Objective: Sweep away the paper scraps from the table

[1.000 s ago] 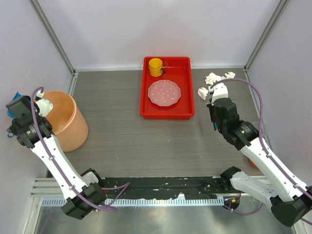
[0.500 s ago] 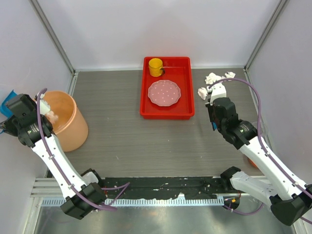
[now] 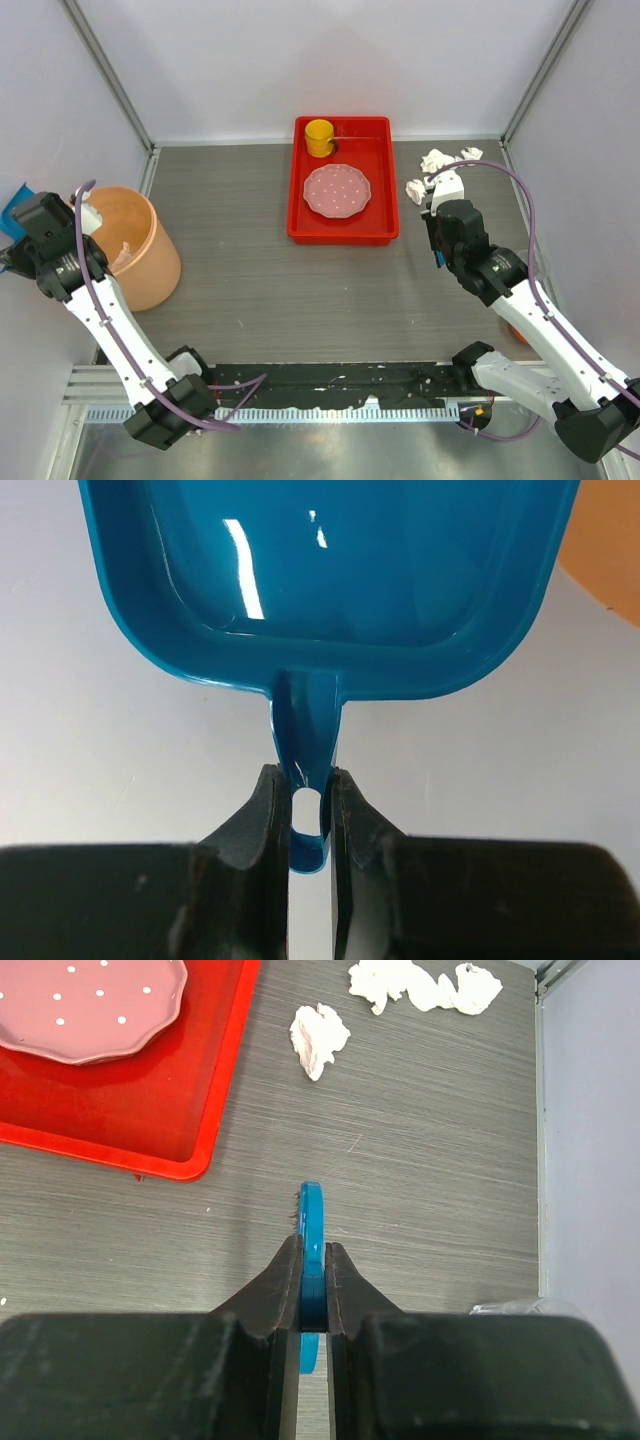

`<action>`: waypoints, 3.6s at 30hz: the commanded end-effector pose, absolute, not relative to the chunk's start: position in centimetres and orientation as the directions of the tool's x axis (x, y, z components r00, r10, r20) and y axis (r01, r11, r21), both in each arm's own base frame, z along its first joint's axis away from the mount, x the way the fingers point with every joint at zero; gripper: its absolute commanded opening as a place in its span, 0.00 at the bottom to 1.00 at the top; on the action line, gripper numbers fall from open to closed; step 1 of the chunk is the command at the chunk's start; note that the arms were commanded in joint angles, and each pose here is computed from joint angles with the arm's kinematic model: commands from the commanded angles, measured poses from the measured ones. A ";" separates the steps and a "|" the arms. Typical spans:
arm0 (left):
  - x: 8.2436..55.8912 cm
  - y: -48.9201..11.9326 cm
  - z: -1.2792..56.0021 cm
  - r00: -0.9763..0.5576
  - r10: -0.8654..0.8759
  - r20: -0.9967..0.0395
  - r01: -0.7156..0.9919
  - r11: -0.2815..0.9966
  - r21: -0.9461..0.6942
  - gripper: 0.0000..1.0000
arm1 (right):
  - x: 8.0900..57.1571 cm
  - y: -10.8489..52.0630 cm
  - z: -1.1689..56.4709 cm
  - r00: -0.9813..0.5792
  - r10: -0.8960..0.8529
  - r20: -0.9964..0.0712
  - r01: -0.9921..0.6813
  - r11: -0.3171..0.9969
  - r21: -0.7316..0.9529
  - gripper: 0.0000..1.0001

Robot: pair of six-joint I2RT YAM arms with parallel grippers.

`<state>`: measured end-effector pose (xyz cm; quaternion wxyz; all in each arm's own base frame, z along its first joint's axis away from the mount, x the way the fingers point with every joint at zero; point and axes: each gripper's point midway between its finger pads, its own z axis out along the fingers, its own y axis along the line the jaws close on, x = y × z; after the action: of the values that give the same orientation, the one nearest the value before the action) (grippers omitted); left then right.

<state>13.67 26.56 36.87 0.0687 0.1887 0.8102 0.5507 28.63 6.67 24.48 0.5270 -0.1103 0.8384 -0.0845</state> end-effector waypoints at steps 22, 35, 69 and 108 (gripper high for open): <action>22.2 0.0 25.5 -0.696 0.523 -0.492 0.492 0.847 0.204 0.00 | 43.9 4.4 35.2 -0.079 -0.073 -0.994 0.035 0.997 -0.075 0.01; 24.3 -7.0 16.4 -0.671 0.607 -0.425 0.638 0.765 0.085 0.00 | 59.8 3.7 27.6 -0.194 -0.360 -0.913 -0.019 0.931 -0.363 0.01; 23.3 -4.4 12.7 -0.652 0.681 -0.333 0.652 0.728 0.210 0.00 | 32.8 13.8 14.2 -0.254 -0.729 -0.635 -0.503 0.661 -0.557 0.01; 20.8 -25.7 4.4 -0.068 0.952 -0.299 0.977 0.125 0.173 0.00 | 28.9 8.4 16.4 -0.541 -0.070 -0.838 -0.156 0.988 0.019 0.01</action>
<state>19.37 -22.51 3.95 0.1289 0.6552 0.7442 -0.0154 28.07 5.80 15.90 0.4611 -0.0670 0.8845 -0.0227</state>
